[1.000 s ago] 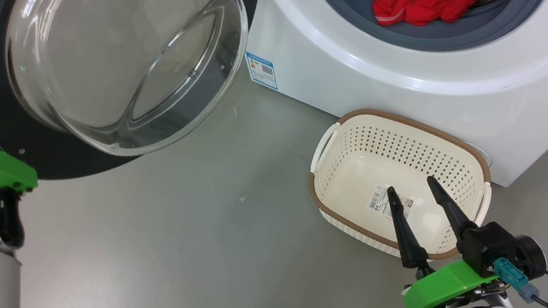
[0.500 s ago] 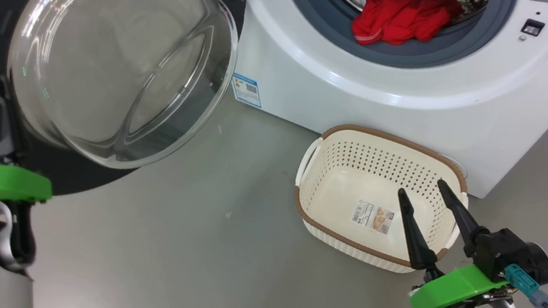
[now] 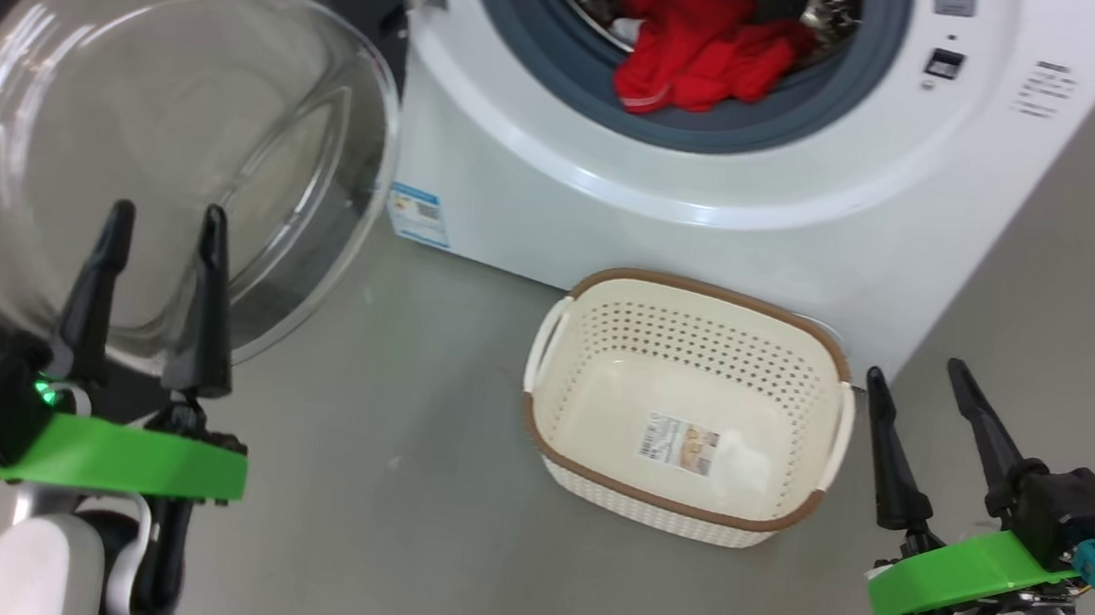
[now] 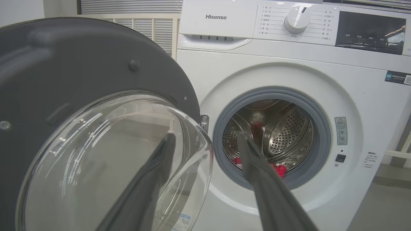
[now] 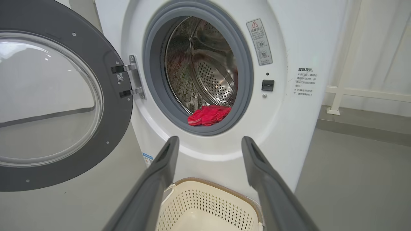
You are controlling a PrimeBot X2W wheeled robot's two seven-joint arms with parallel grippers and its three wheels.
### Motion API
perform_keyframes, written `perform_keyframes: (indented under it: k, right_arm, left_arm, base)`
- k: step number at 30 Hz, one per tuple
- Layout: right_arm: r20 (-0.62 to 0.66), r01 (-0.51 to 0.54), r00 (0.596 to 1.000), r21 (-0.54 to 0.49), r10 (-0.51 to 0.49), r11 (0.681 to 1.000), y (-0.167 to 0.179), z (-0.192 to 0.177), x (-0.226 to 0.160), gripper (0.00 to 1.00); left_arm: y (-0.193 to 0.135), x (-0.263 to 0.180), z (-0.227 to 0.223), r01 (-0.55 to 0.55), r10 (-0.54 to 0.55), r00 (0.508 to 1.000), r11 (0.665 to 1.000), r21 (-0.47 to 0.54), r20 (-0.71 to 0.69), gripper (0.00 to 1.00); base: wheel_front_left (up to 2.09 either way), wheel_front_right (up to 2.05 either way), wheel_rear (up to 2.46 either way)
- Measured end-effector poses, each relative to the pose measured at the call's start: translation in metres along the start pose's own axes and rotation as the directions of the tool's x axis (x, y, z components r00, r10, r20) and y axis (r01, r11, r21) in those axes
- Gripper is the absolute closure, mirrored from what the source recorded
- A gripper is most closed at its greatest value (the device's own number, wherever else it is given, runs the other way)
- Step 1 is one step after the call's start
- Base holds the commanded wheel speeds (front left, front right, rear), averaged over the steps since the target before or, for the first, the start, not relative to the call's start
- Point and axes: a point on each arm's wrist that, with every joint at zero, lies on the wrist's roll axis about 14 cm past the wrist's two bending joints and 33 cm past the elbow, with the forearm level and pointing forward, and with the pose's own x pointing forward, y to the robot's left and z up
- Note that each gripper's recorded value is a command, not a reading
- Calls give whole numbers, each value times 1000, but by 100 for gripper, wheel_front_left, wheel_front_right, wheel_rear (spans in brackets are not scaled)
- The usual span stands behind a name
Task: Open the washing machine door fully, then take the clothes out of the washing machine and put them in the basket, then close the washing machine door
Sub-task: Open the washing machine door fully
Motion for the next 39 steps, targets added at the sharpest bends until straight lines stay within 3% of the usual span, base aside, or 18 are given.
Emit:
perform_keyframes:
  k: [8,20,39]
  right_arm:
    - [41,111,993,-22,-110,994,-37,14,-19,0]
    - [117,251,963,-60,-243,966,-81,41,-52,0]
    - [169,328,935,-76,-312,942,-88,61,-110,0]
  left_arm:
    - [-39,5,-16,109,-112,993,991,-72,-28,0]
    - [-72,1,-51,194,-208,973,972,-135,-100,0]
    - [-82,-45,-80,244,-269,943,959,-142,-194,0]
  base:
    - [0,0,0]
    - [0,0,0]
    - [0,0,0]
